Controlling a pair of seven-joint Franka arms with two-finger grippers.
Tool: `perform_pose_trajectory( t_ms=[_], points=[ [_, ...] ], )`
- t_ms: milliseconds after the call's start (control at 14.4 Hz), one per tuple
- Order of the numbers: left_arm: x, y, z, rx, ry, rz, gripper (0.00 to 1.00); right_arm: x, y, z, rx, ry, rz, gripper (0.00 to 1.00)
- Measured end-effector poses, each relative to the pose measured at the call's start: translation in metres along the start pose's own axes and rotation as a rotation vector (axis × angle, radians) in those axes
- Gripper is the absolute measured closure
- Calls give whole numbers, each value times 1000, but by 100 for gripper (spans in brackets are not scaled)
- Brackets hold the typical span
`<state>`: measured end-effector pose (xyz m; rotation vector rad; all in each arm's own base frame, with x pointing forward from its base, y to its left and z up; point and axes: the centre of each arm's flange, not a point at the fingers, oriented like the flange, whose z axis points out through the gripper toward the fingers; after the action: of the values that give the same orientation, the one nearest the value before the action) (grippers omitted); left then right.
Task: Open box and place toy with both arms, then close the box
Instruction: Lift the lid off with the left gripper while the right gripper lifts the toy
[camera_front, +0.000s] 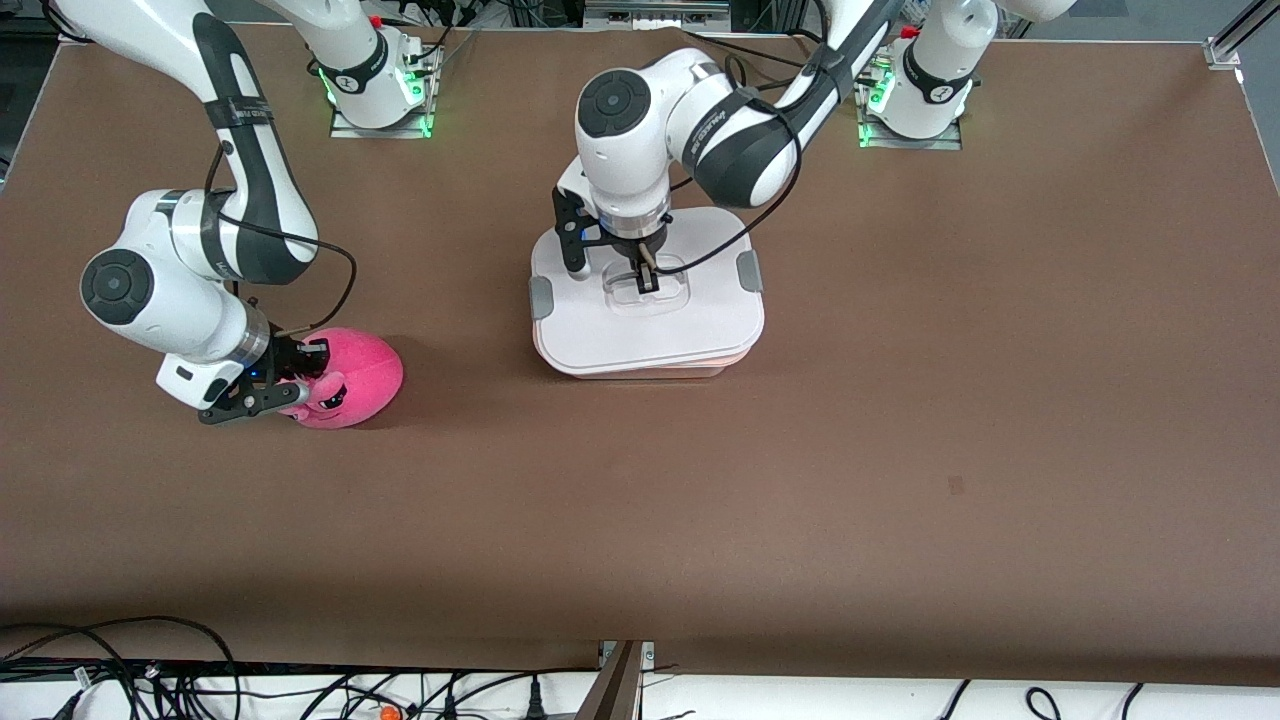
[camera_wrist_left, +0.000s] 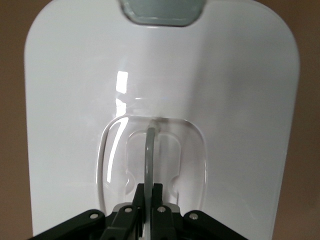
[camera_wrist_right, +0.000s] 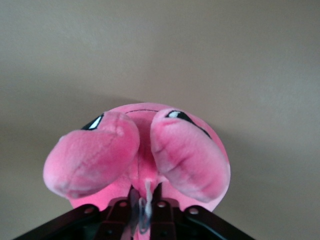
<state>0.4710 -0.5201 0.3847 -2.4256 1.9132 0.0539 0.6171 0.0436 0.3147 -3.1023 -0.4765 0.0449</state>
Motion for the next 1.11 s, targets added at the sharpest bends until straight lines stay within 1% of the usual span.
perform_pose_trajectory(
  t_ms=[138,277,415,554,692,831,1038,1108],
  points=[
    [-9,-9,-16,-5,3,-28,93,6,0,-13,1,4,-18,91],
    [-30,-41,-34,-38,46,-110,93,15,-4,-37,10,-6,-38,91],
    [-73,-93,-57,-74,73,-221,93,26,-18,-68,22,-22,-83,91],
    [-137,-151,-86,-101,73,-345,93,37,-47,-98,25,-22,-184,91],
    [-200,-196,-116,-113,63,-444,93,45,-86,-118,14,-16,-271,91],
    [-250,-224,-133,-123,59,-522,93,51,-126,-130,-14,-10,-358,91],
    [-300,-244,-135,-154,30,-598,93,46,-219,-147,-18,-39,-510,91],
    [-314,-251,-133,-162,24,-621,93,42,-255,-155,-20,-38,-565,91]
  ],
)
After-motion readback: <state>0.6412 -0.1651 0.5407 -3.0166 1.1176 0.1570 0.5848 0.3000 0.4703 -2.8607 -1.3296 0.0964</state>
